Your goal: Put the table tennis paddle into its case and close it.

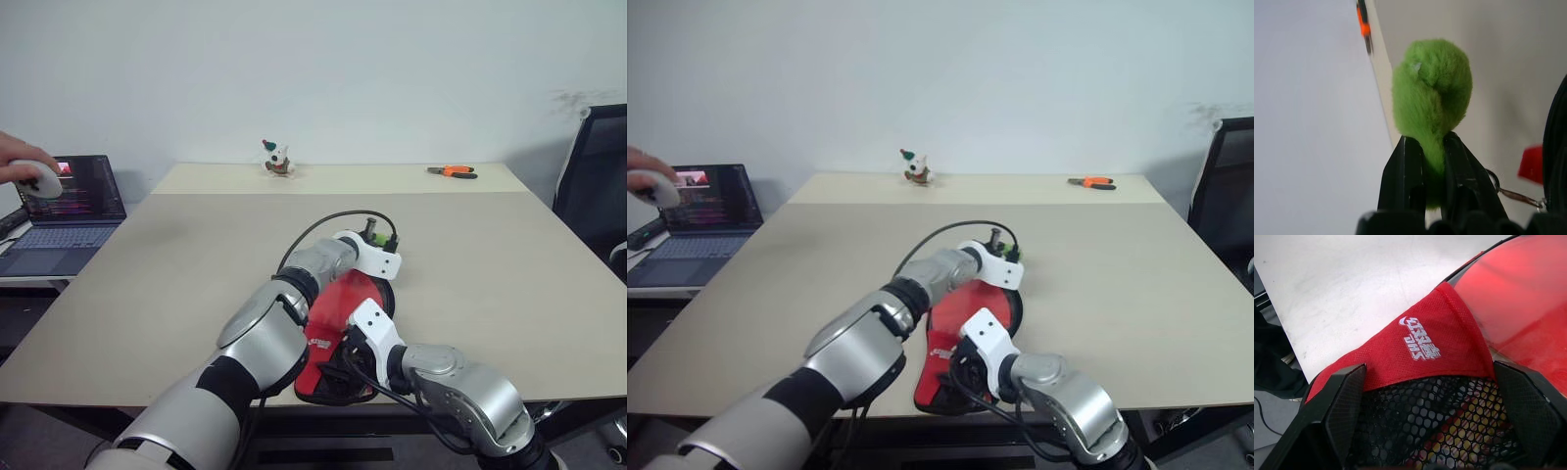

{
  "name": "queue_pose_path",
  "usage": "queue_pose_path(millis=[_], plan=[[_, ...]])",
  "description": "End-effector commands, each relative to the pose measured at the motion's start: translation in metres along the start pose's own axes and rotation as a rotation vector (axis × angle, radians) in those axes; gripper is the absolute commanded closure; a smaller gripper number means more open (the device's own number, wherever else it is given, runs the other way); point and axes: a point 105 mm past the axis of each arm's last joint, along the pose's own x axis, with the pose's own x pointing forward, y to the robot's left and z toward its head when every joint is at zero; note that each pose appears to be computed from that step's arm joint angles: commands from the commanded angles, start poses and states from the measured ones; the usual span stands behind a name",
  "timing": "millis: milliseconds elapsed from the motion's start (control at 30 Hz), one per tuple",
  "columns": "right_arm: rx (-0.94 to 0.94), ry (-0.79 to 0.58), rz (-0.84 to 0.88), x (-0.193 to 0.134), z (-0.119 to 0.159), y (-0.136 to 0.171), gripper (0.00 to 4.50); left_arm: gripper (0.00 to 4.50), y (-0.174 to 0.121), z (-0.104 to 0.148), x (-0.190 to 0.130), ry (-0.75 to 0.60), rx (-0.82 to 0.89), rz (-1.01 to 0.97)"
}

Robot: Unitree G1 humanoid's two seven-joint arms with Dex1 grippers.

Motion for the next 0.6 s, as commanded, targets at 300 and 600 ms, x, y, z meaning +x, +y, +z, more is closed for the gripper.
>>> queue_pose_path(millis=[300, 600], plan=[[0.069, 0.116, 0.107, 0.012, -0.026, 0.02, 0.0, 4.43, 0.023, 0.065, 0.005, -0.217, 0.072, 0.043], [0.066, 0.108, 0.097, 0.015, -0.025, 0.015, 0.0, 3.71, 0.003, 0.069, 0.005, -0.245, -0.094, -0.062]])
